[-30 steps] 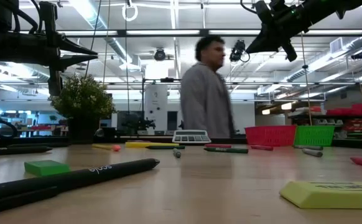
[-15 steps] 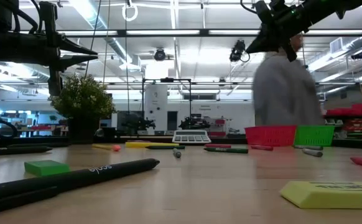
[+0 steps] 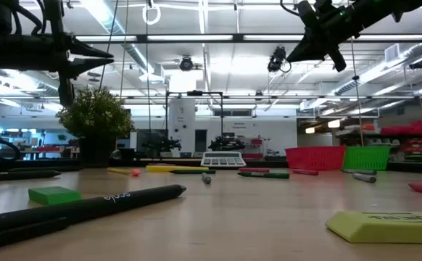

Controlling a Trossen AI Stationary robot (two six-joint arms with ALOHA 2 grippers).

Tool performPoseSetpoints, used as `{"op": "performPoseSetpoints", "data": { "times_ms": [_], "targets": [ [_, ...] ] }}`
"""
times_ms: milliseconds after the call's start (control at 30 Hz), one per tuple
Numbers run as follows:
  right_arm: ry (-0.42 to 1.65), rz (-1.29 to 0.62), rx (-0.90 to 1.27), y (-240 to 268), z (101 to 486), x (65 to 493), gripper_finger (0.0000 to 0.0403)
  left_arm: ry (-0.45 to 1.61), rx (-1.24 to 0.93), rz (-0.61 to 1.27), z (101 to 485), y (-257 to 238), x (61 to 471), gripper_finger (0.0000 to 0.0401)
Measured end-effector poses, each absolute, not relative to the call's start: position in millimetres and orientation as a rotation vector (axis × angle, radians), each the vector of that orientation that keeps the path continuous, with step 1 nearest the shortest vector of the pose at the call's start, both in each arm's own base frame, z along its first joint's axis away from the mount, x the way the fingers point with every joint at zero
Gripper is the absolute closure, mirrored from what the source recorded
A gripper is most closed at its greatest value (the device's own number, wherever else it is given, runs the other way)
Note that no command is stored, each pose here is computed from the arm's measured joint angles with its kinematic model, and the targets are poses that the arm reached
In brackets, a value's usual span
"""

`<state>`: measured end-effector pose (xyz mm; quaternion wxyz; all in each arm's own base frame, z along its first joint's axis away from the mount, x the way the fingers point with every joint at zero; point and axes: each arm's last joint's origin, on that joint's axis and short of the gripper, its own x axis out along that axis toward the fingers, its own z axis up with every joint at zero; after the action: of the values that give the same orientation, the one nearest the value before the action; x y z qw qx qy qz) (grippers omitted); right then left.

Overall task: Sort crayons/erasers/pens/pencils in bins
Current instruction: Put the top yellow pencil into the yellow bin

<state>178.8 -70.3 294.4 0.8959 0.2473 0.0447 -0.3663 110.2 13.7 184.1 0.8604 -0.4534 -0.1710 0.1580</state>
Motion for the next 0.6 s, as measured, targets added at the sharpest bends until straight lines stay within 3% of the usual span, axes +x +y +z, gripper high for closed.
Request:
{"op": "performPoseSetpoints", "data": {
  "times_ms": [167, 267, 400, 600],
  "targets": [
    [0.084, -0.757, 0.514, -70.4, 295.2, 179.1, 0.0393, -0.375, -0.98, 0.321, 185.2, 13.7, 110.0, 0.0365],
    [0.032, -0.755, 0.577, -70.5, 297.7, 179.7, 0.0393, -0.437, -1.153, 0.275, 188.3, 13.7, 109.4, 0.0369],
    [-0.034, -0.764, 0.69, -71.3, 299.4, 179.7, 0.0393, -0.725, -1.463, 0.269, 199.7, 19.1, 103.4, 0.0371],
    [-0.078, -0.757, 0.776, -70.9, 300.5, 180.2, 0.0393, -1.047, -1.425, 0.355, 218.5, 26.8, 90.2, 0.0362]
  ]
}}
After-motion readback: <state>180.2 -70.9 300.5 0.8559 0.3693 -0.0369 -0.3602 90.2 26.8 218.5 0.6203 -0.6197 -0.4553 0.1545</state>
